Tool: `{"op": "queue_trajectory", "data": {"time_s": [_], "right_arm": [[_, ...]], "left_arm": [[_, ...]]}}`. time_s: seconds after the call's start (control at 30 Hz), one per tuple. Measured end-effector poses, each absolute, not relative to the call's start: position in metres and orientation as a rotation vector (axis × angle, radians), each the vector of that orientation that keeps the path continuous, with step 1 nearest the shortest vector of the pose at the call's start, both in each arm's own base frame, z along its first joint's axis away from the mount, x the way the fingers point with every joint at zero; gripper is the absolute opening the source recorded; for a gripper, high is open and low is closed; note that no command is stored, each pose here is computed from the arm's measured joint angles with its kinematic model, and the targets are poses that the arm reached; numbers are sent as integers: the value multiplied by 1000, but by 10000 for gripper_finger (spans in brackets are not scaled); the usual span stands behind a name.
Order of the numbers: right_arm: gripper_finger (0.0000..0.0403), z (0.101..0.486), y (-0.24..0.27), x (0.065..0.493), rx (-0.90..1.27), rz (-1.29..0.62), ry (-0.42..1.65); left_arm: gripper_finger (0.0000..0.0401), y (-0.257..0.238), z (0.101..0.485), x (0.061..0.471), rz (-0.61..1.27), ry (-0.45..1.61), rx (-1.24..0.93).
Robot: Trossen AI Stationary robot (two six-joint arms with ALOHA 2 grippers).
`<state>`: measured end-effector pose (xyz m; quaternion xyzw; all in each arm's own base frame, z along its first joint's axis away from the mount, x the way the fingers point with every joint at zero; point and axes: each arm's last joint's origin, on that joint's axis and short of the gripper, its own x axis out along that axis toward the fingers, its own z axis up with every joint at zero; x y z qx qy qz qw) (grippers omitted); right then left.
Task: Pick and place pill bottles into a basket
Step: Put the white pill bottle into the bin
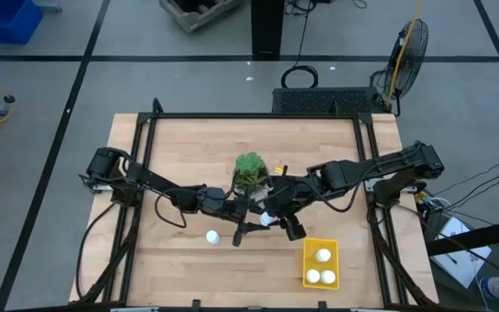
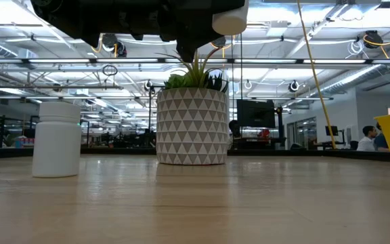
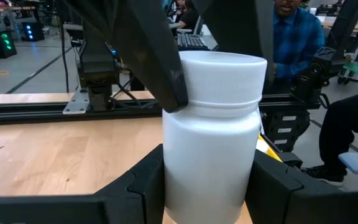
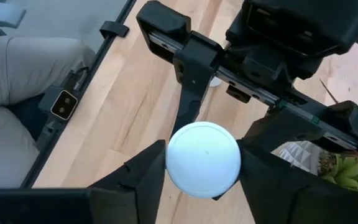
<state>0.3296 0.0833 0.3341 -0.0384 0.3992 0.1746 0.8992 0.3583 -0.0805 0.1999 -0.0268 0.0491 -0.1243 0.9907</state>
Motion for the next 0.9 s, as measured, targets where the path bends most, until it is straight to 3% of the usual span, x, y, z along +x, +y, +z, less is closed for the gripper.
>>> {"op": "queue_trajectory", "data": {"time_s": [0.17, 0.37, 0.67, 0.9], "right_arm": [[150, 334, 83, 329, -81, 363, 830], [156, 333, 83, 329, -81, 363, 837], [149, 340, 83, 318, -48, 416, 856], [159, 349, 88, 302, 4, 415, 892]], "left_arm": [[171, -81, 200, 358, -249, 100, -54], [172, -81, 200, 358, -256, 100, -58], [254, -82, 201, 358, -272, 92, -81], [292, -82, 201, 358, -276, 88, -76]]}}
